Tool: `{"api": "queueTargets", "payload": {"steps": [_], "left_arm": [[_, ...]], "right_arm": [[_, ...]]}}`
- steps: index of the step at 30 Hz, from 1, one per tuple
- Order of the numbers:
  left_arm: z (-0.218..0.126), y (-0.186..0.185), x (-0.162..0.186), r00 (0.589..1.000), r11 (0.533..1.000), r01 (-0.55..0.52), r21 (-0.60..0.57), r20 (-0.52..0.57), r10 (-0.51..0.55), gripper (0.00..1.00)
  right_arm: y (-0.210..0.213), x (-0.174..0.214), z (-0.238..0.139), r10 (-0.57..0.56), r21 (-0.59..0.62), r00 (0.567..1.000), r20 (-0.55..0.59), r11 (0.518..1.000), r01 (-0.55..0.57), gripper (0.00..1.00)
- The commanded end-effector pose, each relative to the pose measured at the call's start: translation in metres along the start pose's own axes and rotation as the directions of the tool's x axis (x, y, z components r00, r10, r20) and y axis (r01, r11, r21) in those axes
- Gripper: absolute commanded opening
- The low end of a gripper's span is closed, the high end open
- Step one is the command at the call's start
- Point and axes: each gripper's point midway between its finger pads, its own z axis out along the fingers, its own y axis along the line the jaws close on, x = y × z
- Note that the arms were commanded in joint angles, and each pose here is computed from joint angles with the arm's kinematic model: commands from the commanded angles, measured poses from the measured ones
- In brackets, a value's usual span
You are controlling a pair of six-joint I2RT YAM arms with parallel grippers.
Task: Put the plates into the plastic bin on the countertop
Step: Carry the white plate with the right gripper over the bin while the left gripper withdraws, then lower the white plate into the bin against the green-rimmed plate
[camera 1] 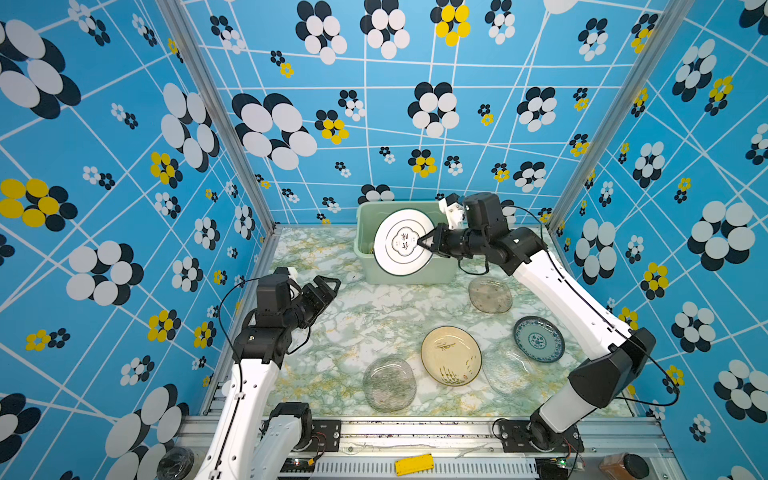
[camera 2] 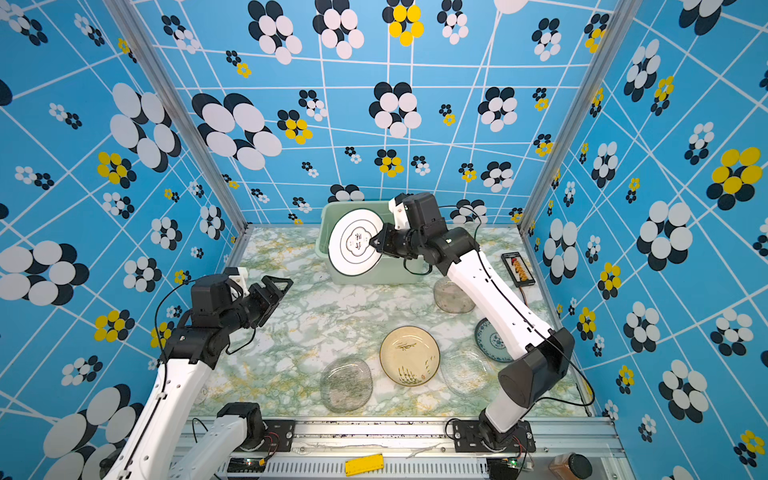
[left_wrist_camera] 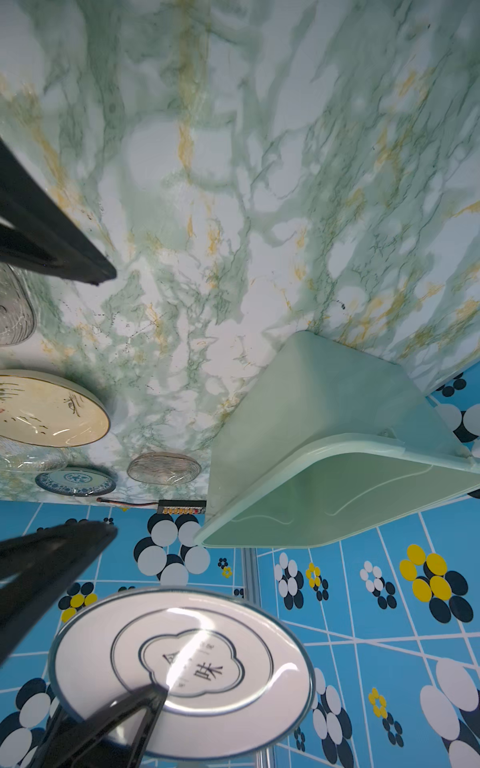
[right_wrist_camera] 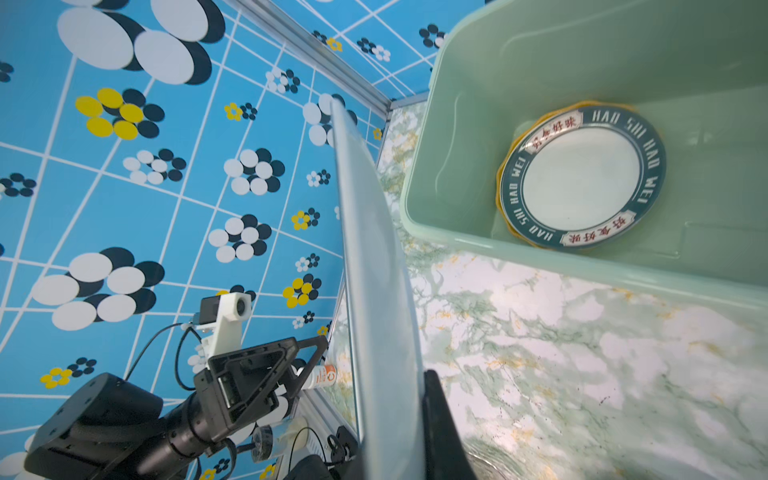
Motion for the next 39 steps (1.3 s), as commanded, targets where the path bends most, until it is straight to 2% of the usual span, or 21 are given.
{"api": "queueTargets", "payload": {"steps": [1, 7, 15, 29, 39], "left_arm": [[0.006, -0.028, -0.012, 0.993, 0.993, -0.112, 0.036, 0.037, 0.111, 0.91], [0.033, -0.039, 0.006, 0.979, 0.979, -0.204, 0.015, -0.002, 0.204, 0.92], [0.063, -0.034, 0.019, 0.98, 0.982, -0.188, -0.026, -0.074, 0.185, 0.95], [0.082, -0.045, 0.022, 0.962, 0.976, -0.219, -0.012, -0.171, 0.214, 0.99], [0.082, -0.046, 0.02, 0.961, 0.974, -0.227, -0.02, -0.168, 0.221, 0.99]], "right_arm": [[-0.01, -0.022, 0.013, 0.015, 0.035, 1.0, 0.013, 0.999, -0.016, 0.0], [-0.025, -0.067, 0.042, 0.048, 0.04, 0.998, 0.035, 0.998, -0.049, 0.0], [-0.056, -0.093, 0.099, 0.094, 0.031, 0.995, 0.034, 0.995, -0.095, 0.0], [-0.119, -0.068, 0.173, 0.158, 0.079, 0.987, -0.019, 0.985, -0.156, 0.0], [-0.157, -0.041, 0.205, 0.207, 0.137, 0.976, -0.068, 0.971, -0.196, 0.0]]}}
